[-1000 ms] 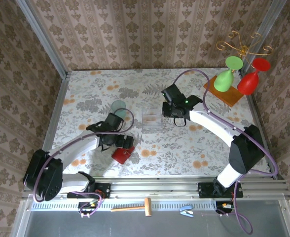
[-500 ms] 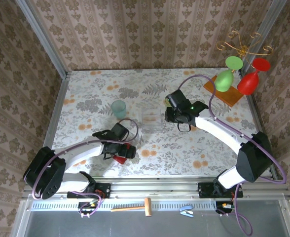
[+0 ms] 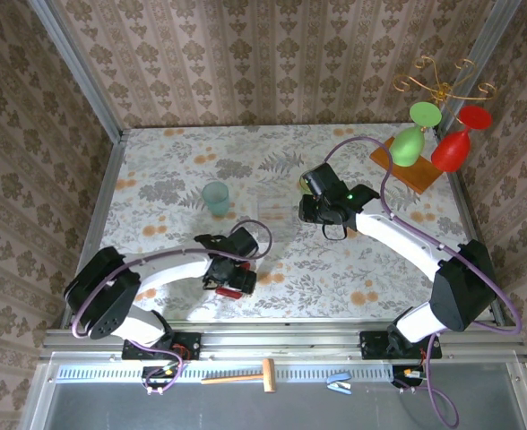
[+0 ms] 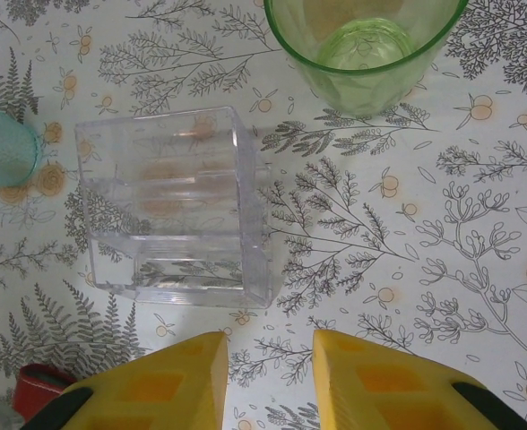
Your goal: Take the credit cards out of the card holder
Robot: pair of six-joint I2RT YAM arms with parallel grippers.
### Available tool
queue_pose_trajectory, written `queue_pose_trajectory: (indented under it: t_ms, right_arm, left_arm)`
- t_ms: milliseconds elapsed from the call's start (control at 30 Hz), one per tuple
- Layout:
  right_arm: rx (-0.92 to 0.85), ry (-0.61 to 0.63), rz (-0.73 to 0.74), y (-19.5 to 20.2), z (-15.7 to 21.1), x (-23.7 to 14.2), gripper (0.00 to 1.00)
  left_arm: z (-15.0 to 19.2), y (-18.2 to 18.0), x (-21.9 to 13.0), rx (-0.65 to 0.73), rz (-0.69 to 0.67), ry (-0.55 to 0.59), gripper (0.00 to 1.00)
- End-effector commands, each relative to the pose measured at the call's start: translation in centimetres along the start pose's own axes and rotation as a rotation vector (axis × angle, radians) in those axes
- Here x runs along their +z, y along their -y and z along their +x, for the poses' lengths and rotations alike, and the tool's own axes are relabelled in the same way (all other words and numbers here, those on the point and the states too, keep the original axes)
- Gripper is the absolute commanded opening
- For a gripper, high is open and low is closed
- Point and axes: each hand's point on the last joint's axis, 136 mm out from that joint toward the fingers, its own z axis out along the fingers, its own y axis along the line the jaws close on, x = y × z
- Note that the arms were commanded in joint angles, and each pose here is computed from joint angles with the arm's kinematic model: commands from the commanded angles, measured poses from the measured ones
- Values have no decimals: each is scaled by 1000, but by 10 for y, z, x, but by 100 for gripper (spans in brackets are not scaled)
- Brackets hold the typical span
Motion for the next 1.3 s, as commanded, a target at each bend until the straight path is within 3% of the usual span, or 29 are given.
queue_pose_trajectory:
  t_ms: [0, 233, 933, 1267]
  right_arm:
    - [7, -3, -14, -2, 4, -3, 33]
    - [-3, -1, -12, -1, 4, -5, 33]
    - [-32, 12, -31, 24, 19, -28, 33]
    - [4, -6, -67, 23, 28, -26, 33]
  left_arm:
    - [0, 1, 0, -37, -28, -23, 82]
    - [-11, 20, -3, -57, 7, 4, 72]
    - [-50, 85, 6, -186, 128, 85, 74]
    - [-55, 90, -5, -197, 176, 114, 85]
